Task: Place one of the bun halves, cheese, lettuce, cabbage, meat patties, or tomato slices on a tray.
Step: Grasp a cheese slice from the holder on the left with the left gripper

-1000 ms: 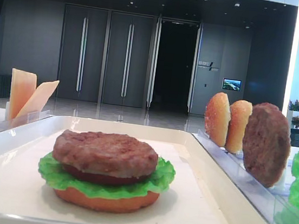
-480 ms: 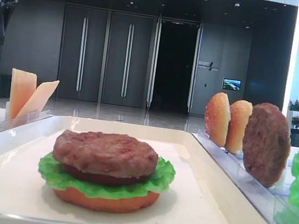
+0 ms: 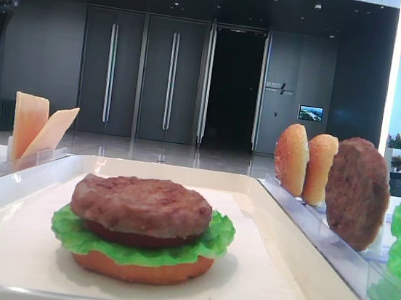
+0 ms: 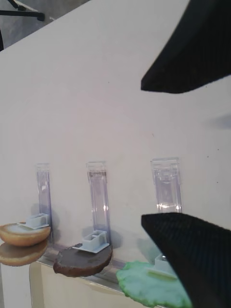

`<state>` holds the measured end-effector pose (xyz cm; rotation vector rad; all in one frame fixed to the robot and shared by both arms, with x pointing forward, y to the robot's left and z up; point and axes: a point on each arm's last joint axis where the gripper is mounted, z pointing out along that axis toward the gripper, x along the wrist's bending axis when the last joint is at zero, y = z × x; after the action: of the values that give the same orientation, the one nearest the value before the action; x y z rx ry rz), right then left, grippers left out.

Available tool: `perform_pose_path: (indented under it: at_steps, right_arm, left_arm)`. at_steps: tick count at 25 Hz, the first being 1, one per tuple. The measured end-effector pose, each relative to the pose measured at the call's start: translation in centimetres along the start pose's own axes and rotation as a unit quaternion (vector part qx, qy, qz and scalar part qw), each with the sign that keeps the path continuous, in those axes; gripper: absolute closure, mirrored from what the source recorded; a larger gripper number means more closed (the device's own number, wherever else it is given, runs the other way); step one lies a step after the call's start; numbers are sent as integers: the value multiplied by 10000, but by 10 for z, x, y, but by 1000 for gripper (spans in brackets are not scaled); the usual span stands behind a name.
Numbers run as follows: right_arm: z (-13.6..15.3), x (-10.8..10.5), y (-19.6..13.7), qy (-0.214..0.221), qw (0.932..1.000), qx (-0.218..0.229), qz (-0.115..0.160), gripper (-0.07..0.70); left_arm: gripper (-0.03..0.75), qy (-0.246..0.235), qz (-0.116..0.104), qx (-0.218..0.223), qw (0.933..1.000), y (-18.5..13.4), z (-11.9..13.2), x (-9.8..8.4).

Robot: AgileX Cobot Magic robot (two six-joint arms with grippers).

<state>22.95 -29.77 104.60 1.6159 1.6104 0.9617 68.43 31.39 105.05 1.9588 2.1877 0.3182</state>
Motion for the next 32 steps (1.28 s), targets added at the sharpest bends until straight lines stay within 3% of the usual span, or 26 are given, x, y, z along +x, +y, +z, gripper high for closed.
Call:
perform_pose_path:
  at_steps: [4, 7, 17, 22, 26, 32]
  right_arm:
    - [0, 0, 0, 0, 10000, 0, 0, 108]
    - [0, 0, 0, 0, 10000, 0, 0, 108]
    - [0, 0, 0, 0, 10000, 0, 0, 108]
    - [0, 0, 0, 0, 10000, 0, 0, 108]
    - [0, 0, 0, 0, 10000, 0, 0, 108]
    - [0, 0, 0, 0, 10000, 0, 0, 108]
  left_arm:
    - [24, 37, 44, -4, 10000, 0, 0, -2]
    - [24, 71, 89, -17, 9999, -1, -1, -16]
    - [24, -128, 329, -45, 9994, -20, -7, -106]
    - [24, -258, 554, -40, 9981, -34, -11, -143]
    - [24, -304, 637, -39, 9975, -41, -13, -159]
    - [24, -242, 643, -70, 9976, -41, -13, -159]
